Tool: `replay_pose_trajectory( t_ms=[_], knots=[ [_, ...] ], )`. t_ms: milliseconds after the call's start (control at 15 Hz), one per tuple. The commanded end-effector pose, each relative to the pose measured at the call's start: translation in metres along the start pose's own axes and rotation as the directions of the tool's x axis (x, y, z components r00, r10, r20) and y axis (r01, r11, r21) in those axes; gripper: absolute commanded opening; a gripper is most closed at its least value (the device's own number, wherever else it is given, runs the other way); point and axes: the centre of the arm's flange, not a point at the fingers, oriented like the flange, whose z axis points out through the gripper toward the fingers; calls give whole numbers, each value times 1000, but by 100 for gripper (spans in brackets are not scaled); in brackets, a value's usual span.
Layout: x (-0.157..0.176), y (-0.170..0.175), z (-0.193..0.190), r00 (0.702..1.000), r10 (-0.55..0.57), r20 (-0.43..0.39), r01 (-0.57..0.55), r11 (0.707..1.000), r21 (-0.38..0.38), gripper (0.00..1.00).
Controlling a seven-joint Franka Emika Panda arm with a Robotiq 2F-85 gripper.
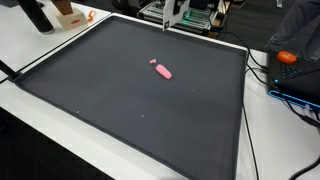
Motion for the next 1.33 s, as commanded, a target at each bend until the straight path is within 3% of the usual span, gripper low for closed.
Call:
replay_pose_trajectory(
  t_ms=[0,533,1000,1267],
  knots=[
    [-2,-4,-8,1000,-5,-6,5,1000,-8,4],
    [-4,-10,-22,1000,-10,-21,9,1000,-17,1],
    [7,-21,48,998,-67,-17,67,997,38,1],
    [5,-16,91,998,-63,7,62,998,26,1]
  ],
)
